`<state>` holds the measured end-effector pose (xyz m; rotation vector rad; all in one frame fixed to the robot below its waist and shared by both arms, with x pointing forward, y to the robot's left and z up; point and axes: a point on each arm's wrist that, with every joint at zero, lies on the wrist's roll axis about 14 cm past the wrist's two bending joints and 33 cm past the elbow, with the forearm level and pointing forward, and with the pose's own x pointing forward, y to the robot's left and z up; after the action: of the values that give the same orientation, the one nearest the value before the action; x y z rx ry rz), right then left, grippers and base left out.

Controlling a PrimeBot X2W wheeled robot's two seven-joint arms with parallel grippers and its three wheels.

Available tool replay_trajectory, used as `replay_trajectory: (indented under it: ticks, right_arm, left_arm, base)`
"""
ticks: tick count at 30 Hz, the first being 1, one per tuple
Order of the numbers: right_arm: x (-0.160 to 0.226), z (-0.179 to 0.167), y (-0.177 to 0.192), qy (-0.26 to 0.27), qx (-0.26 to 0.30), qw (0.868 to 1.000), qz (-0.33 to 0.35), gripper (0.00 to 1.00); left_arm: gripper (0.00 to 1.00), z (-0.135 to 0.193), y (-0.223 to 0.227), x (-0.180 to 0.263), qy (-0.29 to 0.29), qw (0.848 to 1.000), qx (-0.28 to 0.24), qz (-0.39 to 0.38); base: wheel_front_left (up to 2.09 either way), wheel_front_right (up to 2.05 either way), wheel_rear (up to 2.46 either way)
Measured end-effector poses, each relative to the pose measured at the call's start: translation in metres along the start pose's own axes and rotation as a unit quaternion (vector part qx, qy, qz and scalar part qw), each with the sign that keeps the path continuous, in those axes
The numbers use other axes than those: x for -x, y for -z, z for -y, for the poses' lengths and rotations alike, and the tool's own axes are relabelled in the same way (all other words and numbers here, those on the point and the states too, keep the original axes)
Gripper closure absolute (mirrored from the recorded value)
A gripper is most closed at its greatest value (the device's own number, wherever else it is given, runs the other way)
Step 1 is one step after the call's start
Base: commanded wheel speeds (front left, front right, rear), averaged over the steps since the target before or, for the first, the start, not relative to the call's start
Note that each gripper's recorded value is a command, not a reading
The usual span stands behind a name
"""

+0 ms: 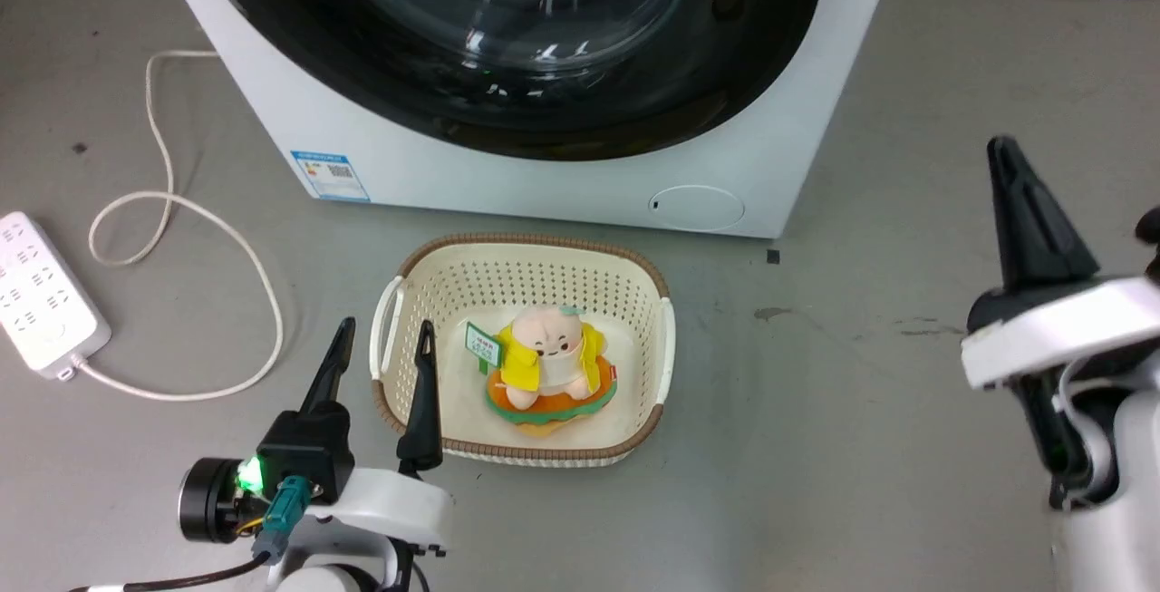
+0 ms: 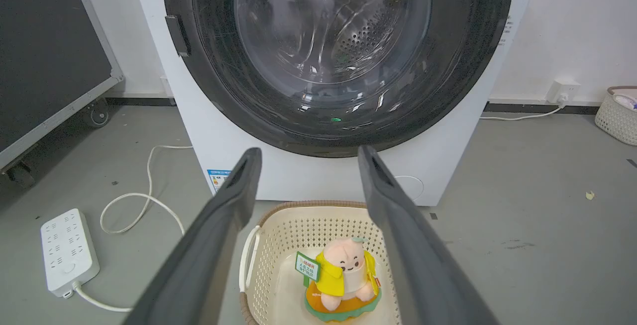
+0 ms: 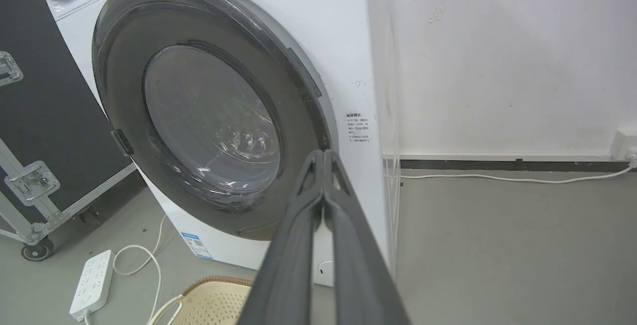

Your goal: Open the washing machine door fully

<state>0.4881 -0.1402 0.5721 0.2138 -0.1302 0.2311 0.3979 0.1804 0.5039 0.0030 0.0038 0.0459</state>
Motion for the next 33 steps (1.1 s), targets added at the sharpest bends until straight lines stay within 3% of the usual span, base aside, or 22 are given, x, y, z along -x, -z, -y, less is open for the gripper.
replay_trajectory:
  ticks: [16,27,33]
  right_arm:
    - [-0.075,0.001,0.01,0.004,-0.156,0.987,-0.026,1.0]
    - [-0.127,0.006,0.04,0.018,-0.288,0.953,-0.093,1.0]
    - [-0.159,0.001,0.044,0.012,-0.329,0.938,-0.111,1.0]
  left_arm:
    - [0.0,-0.009,0.007,-0.011,-0.02,1.0,0.0,0.001]
    - [0.0,-0.017,0.015,-0.015,-0.037,0.999,0.0,-0.003]
    - [0.0,-0.018,0.021,-0.018,-0.041,0.999,0.001,-0.007]
  base:
    - [0.0,0.0,0.0]
    - [0.0,0.0,0.0]
    - [0.0,0.0,0.0]
